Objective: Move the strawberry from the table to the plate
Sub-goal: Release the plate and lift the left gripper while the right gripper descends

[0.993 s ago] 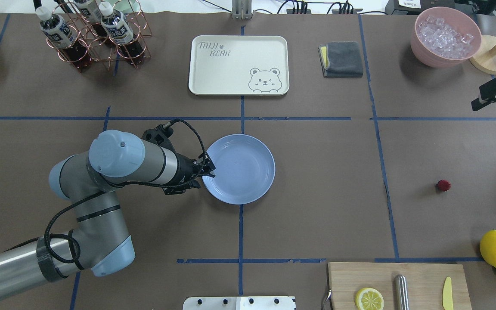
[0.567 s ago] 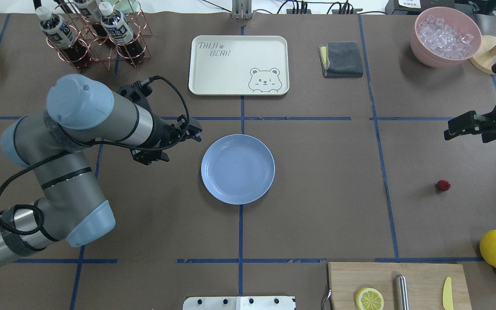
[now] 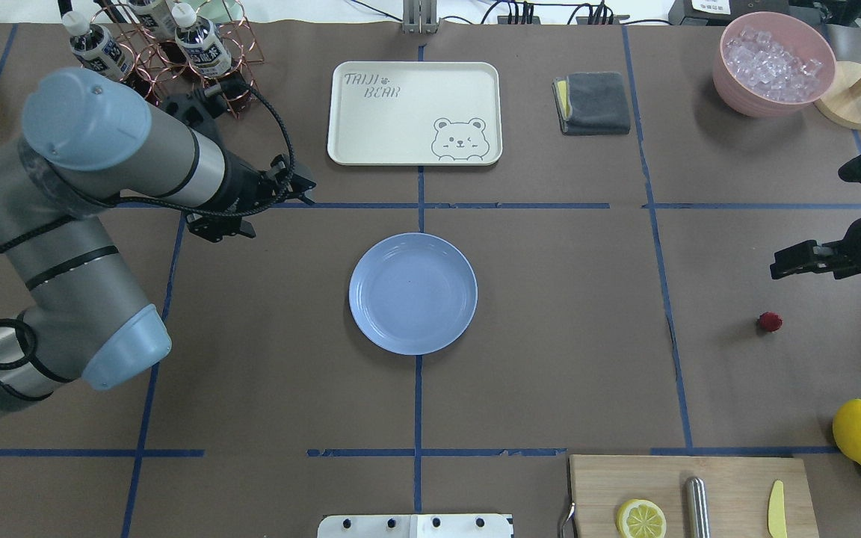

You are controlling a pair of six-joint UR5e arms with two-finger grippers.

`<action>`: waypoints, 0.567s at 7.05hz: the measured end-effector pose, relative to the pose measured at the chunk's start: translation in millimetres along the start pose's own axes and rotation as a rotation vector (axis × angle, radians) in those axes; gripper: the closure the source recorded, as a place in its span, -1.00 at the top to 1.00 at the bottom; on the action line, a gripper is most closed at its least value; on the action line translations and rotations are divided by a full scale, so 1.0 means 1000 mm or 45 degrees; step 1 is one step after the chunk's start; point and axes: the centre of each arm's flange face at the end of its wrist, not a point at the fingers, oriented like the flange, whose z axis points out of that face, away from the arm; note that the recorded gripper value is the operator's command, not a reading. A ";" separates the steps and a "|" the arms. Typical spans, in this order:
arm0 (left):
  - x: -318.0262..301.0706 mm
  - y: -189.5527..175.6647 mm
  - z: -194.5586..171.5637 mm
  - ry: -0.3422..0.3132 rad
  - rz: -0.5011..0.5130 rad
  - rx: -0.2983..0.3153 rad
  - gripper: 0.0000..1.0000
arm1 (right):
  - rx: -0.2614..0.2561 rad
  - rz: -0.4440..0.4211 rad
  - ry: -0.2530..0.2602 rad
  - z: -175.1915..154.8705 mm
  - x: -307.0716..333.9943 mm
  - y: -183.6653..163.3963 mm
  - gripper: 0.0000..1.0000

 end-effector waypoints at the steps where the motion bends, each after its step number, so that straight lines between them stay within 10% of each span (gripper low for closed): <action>1: -0.012 -0.007 -0.010 -0.022 0.032 0.012 1.00 | -0.022 -0.017 0.015 0.015 -0.002 0.005 1.00; 4: -0.026 -0.011 -0.016 -0.043 0.059 0.020 1.00 | -0.083 -0.048 0.036 0.041 -0.007 0.017 0.86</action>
